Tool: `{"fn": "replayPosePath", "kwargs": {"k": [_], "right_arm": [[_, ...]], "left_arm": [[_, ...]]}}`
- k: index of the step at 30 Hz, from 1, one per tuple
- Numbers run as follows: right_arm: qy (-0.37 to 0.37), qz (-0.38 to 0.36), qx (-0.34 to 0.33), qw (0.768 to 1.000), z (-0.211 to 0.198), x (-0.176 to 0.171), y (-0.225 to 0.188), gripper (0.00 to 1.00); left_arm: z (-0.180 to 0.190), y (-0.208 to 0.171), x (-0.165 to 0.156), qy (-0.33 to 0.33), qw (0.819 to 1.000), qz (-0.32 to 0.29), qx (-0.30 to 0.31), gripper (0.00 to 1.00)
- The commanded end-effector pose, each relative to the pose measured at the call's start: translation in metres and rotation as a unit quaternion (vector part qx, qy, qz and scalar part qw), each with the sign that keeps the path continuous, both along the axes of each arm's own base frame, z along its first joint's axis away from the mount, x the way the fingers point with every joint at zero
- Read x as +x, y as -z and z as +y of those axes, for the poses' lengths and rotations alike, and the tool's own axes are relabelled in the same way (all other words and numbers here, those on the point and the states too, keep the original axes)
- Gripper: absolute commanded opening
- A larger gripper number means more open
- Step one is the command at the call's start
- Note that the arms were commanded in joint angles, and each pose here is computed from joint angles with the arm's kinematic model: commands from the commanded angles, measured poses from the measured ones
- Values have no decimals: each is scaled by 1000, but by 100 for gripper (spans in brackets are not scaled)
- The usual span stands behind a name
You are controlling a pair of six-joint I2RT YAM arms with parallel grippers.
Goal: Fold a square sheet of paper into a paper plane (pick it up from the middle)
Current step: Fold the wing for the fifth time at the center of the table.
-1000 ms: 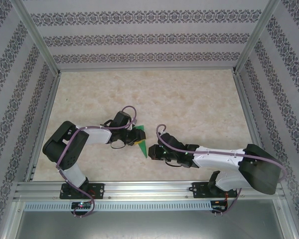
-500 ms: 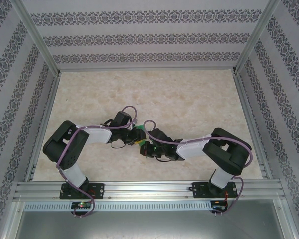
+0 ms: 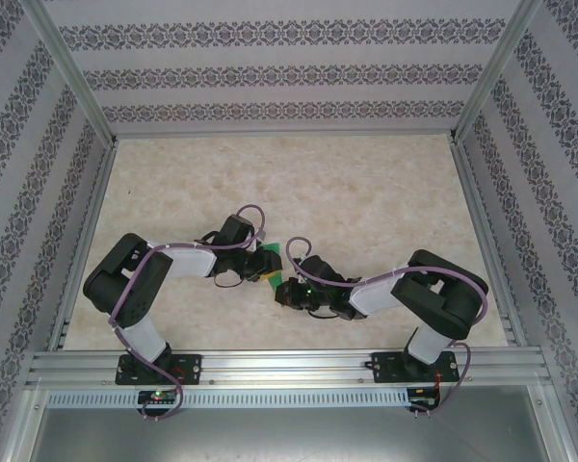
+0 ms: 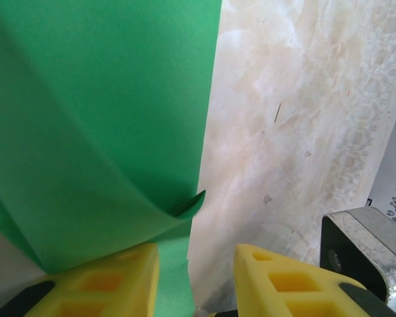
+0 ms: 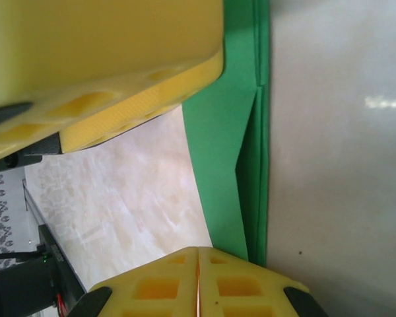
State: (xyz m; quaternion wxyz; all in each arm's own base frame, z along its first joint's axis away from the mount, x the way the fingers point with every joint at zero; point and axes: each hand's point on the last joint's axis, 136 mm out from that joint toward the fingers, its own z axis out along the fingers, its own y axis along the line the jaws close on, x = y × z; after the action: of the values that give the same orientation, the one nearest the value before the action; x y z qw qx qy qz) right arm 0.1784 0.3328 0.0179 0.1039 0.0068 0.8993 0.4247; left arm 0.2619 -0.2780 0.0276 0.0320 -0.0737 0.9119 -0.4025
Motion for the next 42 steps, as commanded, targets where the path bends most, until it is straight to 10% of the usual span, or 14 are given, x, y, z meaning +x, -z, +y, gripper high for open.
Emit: {"fn": "replayPosePath", "kwargs": {"k": [1, 42], "right_arm": [[-32, 18, 15, 999, 6, -14, -10, 9], [31, 27, -63, 997, -5, 26, 22, 4]], "left_arm": [[17, 25, -2, -13, 999, 14, 48, 36], [12, 19, 3, -14, 999, 12, 35, 36]]}}
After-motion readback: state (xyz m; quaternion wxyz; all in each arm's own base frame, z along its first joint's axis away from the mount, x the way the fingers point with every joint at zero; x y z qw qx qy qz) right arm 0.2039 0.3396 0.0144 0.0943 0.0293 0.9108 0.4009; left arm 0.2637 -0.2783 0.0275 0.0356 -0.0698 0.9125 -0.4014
